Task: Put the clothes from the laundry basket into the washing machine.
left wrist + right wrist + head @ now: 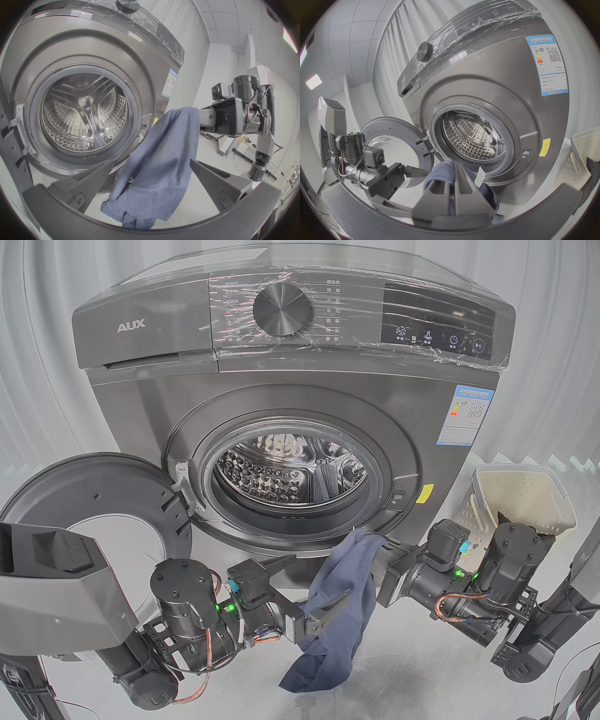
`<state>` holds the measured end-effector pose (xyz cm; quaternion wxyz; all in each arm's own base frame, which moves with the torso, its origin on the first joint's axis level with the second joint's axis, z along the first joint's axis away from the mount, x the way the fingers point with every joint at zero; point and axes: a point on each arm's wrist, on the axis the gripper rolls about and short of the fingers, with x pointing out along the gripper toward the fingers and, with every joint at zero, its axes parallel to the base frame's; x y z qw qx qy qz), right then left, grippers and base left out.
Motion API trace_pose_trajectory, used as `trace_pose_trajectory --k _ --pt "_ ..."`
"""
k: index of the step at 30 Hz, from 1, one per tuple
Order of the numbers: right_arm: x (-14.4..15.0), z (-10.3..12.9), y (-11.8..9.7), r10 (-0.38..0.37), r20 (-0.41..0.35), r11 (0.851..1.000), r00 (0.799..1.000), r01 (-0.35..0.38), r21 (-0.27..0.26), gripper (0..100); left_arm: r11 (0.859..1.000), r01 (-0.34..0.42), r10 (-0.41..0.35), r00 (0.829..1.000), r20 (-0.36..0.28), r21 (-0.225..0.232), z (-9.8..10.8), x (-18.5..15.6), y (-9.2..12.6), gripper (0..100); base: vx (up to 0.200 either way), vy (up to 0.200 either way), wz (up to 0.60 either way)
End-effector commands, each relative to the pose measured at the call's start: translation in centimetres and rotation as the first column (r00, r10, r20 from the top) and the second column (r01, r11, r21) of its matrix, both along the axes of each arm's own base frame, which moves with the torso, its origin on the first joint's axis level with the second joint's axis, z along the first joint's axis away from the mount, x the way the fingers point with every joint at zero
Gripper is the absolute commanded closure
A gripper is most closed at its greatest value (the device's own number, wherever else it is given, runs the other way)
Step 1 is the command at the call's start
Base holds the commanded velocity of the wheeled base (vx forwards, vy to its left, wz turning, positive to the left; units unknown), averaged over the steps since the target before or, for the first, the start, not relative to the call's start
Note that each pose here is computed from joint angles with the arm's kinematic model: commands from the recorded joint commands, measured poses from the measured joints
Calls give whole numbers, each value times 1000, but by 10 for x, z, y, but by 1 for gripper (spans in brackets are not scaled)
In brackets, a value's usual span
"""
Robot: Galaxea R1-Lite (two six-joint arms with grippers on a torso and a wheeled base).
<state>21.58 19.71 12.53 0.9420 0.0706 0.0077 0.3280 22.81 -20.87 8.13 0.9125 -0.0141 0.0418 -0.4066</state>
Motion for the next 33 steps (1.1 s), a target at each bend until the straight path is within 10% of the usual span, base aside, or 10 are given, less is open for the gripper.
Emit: trace_pose_trajectory --k 1,14,33 --pt "8 -4 6 -36 -8 999 999 36 -6 100 1000 17 -17 1000 -3 2 -7 5 -12 0 0 0 0" --pt "11 -4 15 -30 -10 1000 1000 30 -7 100 999 46 -46 998 31 22 -21 13 -41 0 0 0 0" --pt "10 -4 14 -31 -10 1000 999 31 -5 100 993 -114 112 991 68 36 -15 41 -7 0 0 0 0"
